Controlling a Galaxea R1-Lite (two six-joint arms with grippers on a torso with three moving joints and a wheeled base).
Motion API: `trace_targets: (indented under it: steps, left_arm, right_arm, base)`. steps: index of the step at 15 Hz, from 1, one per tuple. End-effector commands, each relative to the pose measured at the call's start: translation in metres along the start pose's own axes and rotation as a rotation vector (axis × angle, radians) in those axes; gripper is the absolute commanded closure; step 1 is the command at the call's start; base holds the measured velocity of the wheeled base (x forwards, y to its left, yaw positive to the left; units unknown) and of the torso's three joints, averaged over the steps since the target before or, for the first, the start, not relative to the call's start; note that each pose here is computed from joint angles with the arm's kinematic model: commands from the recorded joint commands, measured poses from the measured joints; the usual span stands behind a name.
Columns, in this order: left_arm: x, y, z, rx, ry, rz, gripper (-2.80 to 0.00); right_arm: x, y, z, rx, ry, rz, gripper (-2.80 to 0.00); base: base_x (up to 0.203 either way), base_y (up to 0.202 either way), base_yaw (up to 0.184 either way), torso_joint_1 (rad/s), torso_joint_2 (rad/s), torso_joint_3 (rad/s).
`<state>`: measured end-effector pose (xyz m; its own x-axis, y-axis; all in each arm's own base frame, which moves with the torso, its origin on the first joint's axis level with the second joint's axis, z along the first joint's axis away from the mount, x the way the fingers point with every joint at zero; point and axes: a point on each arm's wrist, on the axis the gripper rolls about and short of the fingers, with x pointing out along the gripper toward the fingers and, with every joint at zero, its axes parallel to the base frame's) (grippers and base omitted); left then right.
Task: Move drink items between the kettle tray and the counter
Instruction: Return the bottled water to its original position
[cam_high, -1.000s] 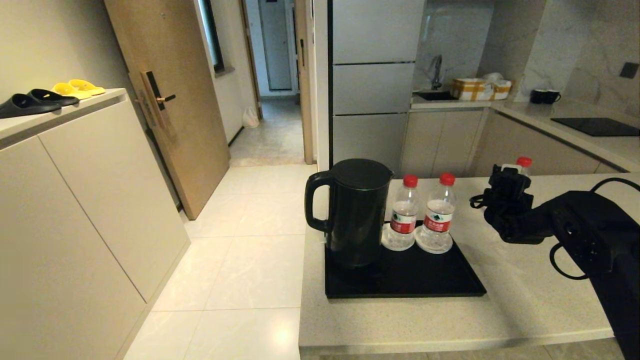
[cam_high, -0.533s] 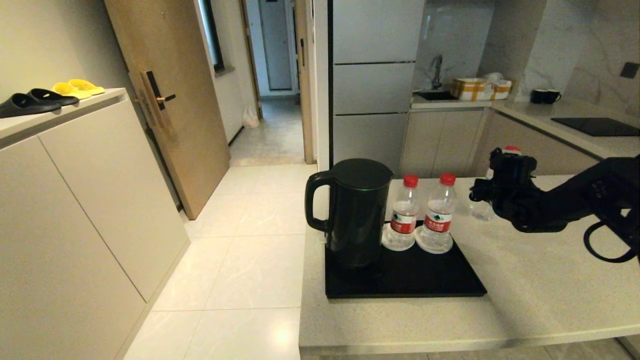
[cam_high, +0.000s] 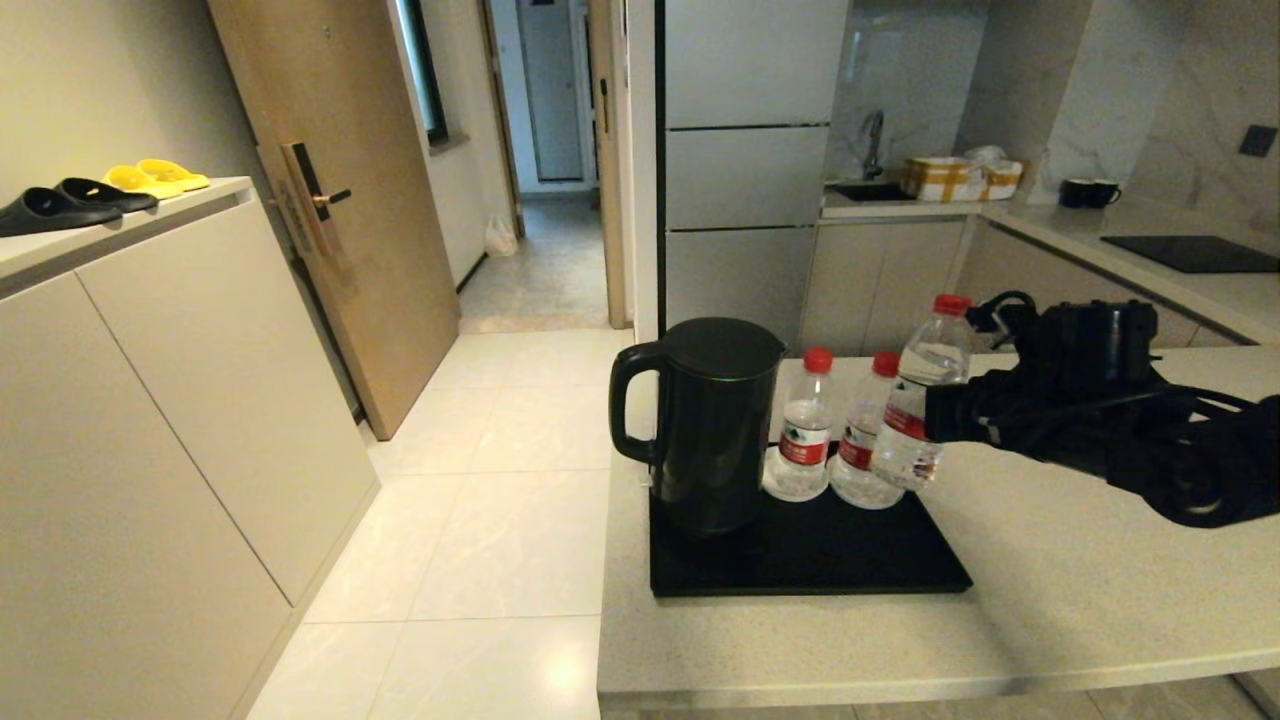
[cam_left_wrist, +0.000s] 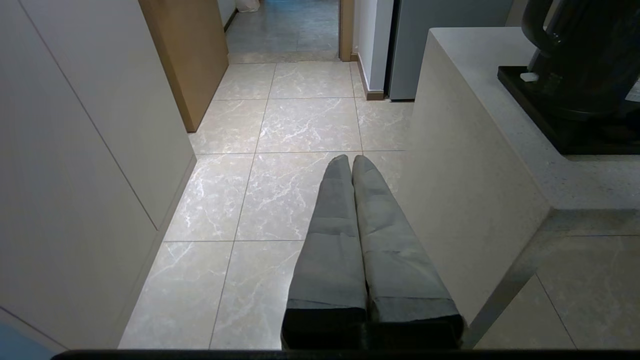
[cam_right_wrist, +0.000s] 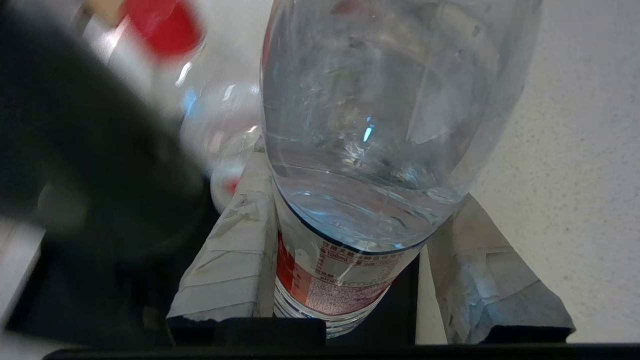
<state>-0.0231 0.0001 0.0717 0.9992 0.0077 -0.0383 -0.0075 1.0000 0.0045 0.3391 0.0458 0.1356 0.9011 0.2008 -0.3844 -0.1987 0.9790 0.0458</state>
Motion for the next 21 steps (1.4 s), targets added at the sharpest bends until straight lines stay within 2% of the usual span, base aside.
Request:
trace_targets:
  steps: [1, 7, 9, 13, 15, 18, 19, 21]
  left_arm:
    - [0.000, 0.000, 0.000, 0.000, 0.002, 0.002, 0.00]
    - [0.000, 0.000, 0.000, 0.000, 0.002, 0.002, 0.00]
    - [0.000, 0.000, 0.000, 0.000, 0.002, 0.001, 0.00]
    - [0.000, 0.000, 0.000, 0.000, 0.002, 0.003, 0.00]
    - [0.000, 0.000, 0.000, 0.000, 0.002, 0.002, 0.00]
    - [0.000, 0.000, 0.000, 0.000, 0.002, 0.003, 0.00]
    - [0.000, 0.000, 0.000, 0.000, 0.002, 0.002, 0.00]
    - [0.000, 0.000, 0.000, 0.000, 0.002, 0.002, 0.00]
  right_arm:
    - [-0.022, 0.012, 0.001, -0.040, -0.060, 0.049, 0.00]
    - [-0.058, 0.015, -0.016, -0.045, -0.036, 0.050, 0.00]
    - [-0.061, 0.015, -0.028, -0.042, 0.001, 0.049, 0.00]
    - [-0.044, 0.019, -0.054, -0.048, 0.069, 0.060, 0.00]
    - [-0.019, 0.018, -0.070, -0.052, 0.067, 0.013, 0.00]
    - [0.020, 0.029, -0.094, -0.067, -0.040, -0.100, 0.00]
    - [0.026, 0.035, -0.095, -0.069, -0.082, -0.144, 0.00]
    - [0.032, 0.040, -0.093, -0.061, -0.109, -0.162, 0.00]
  base:
    - [0.000, 0.000, 0.000, 0.000, 0.00, 0.000]
    - [0.000, 0.000, 0.000, 0.000, 0.00, 0.000]
    - [0.000, 0.000, 0.000, 0.000, 0.00, 0.000]
    - [0.000, 0.000, 0.000, 0.000, 0.00, 0.000]
    - [0.000, 0.000, 0.000, 0.000, 0.00, 0.000]
    - [0.000, 0.000, 0.000, 0.000, 0.00, 0.000]
    - [0.000, 0.000, 0.000, 0.000, 0.00, 0.000]
    - [0.000, 0.000, 0.000, 0.000, 0.00, 0.000]
